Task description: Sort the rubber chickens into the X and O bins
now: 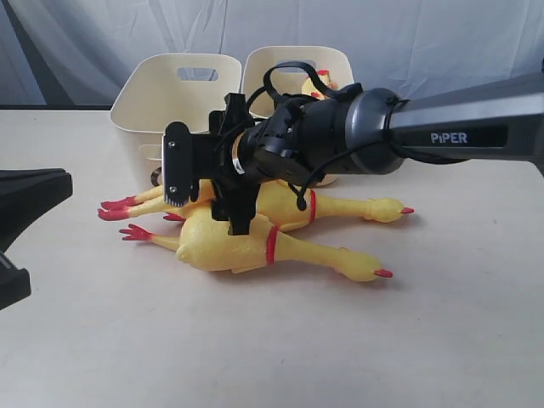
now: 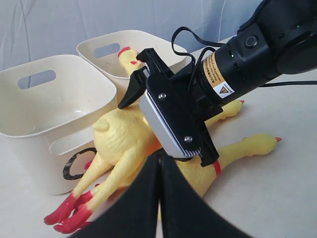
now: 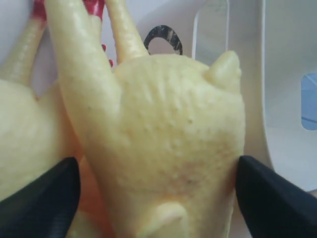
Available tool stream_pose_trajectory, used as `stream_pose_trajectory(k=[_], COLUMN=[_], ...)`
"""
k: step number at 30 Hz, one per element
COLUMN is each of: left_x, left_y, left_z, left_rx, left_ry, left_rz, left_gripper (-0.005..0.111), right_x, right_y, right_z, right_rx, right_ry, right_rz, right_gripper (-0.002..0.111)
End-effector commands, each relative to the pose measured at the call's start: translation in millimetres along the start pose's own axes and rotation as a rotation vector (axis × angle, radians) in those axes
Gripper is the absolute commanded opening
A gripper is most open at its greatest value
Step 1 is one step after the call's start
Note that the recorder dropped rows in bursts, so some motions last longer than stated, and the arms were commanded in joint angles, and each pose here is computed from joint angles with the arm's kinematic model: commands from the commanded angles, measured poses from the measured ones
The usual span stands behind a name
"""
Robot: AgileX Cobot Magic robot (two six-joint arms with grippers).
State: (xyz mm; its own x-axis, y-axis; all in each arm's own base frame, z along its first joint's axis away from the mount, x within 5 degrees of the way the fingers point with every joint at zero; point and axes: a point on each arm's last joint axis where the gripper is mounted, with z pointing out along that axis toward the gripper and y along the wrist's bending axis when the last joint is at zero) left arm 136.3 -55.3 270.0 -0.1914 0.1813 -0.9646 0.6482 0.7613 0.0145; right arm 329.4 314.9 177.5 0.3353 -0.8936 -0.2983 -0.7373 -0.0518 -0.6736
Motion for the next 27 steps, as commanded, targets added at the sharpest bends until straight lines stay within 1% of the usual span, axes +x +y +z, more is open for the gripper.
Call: stream_pose_trajectory(k=[1,5,8,12,13,20,27], left_x=[-1.4,-1.4,-1.4,-1.4,-1.4,-1.4,-1.4], left_y=[0.7,0.5,0.5,0.5,0.5,0.5,0.5], left_z=[0.3,0.3,0.3,0.3,0.3,0.3,0.3], left_rx=[-0.002,0.000,0.000,0.000,0.000,0.000,0.000], left_ry=[-0.002,-0.002,-0.002,-0.002,-0.002,-0.002,-0.002], left_rz=[-0.001,-0.001,-0.001,-0.001,-0.001,-0.001,-0.001], left_gripper=[0.000,0.000,0.000,0.000,0.000,0.000,0.000], right_x=[2.9,3.4,5.4,7.4,8.0,6.6,4.7], right_y=[3.0,3.4,4.7,5.4,5.8,-0.2,-7.2], right_z=[4.3,4.3,4.3,3.2,3.2,-5.8,-20.0], right_rx=[-0.011,-0.015,-0.029,-0.043,-0.047,-0.036,-0.038], right_ry=[0.009,0.015,0.037,0.061,0.068,0.072,0.081], right_rz=[0.003,0.003,0.003,0.003,0.003,0.006,0.064], right_gripper=[0.066,0.046,0.028,0.001,-0.001,-0.001,-0.001])
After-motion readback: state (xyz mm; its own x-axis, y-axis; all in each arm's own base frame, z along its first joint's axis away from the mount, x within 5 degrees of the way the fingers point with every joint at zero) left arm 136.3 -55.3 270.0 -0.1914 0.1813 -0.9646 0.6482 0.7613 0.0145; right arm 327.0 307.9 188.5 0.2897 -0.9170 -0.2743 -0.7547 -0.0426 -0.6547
